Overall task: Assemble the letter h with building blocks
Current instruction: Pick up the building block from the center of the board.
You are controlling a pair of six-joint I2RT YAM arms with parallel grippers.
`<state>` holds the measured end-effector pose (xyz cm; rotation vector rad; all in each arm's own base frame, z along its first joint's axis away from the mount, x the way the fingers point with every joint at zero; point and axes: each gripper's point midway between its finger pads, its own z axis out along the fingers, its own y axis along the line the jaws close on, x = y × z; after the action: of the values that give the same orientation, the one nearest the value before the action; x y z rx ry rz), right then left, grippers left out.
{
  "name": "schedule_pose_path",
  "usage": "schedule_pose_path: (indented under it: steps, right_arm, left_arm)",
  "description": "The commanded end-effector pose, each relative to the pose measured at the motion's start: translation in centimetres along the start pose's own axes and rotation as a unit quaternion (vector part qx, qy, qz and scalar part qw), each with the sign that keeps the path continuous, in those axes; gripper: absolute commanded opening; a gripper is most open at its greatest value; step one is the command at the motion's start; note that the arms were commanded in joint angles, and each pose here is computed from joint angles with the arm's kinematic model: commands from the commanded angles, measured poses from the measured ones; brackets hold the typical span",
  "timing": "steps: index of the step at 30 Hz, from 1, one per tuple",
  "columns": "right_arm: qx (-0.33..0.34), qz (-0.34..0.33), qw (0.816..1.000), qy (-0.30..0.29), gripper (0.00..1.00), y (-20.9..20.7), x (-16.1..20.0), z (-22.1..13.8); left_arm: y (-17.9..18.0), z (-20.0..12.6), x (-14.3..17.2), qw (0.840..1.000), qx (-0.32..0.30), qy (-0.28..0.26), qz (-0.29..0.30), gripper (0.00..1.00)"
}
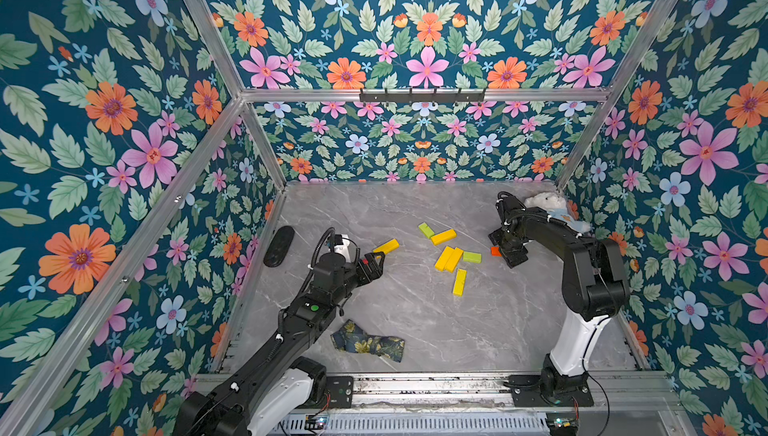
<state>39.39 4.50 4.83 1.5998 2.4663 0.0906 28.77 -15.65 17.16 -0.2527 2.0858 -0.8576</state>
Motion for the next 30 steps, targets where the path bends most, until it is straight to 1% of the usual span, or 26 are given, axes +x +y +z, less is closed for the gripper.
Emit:
schedule_pose_path:
  steps: [1, 12, 17, 23, 25, 30]
  right_arm:
    - [0.028, 0.016, 0.999, 0.005, 0.84, -0.7, -0.1, 0.1]
    - [0.042, 0.021, 0.999, 0.017, 0.8, 0.1, -1.2, 1.2]
    - [0.037, 0.02, 0.999, 0.023, 0.77, 0.6, -1.7, 1.6]
    - [0.041, 0.014, 0.998, 0.037, 0.73, 0.8, -1.4, 2.8]
    - [0.041, 0.013, 0.998, 0.041, 0.71, 0.7, -1.2, 3.3]
    - [0.035, -0.001, 0.998, 0.045, 0.6, 0.6, -1.0, 3.8]
  left_arm:
    - [-0.3, -0.3, -0.1, 1.0, 0.006, -0.004, 0.004, 1.0]
    - [-0.2, -1.3, -0.6, 1.0, -0.001, -0.018, 0.015, 1.0]
    - [-0.3, -1.2, -0.5, 1.0, 0.0, -0.011, 0.02, 1.0]
    - [-0.2, -1.1, -0.5, 1.0, -0.004, -0.011, 0.022, 1.0]
    - [-0.1, -1.1, -0.6, 1.0, -0.006, -0.012, 0.023, 1.0]
    - [0.1, -0.9, -0.7, 1.0, -0.015, -0.011, 0.024, 1.0]
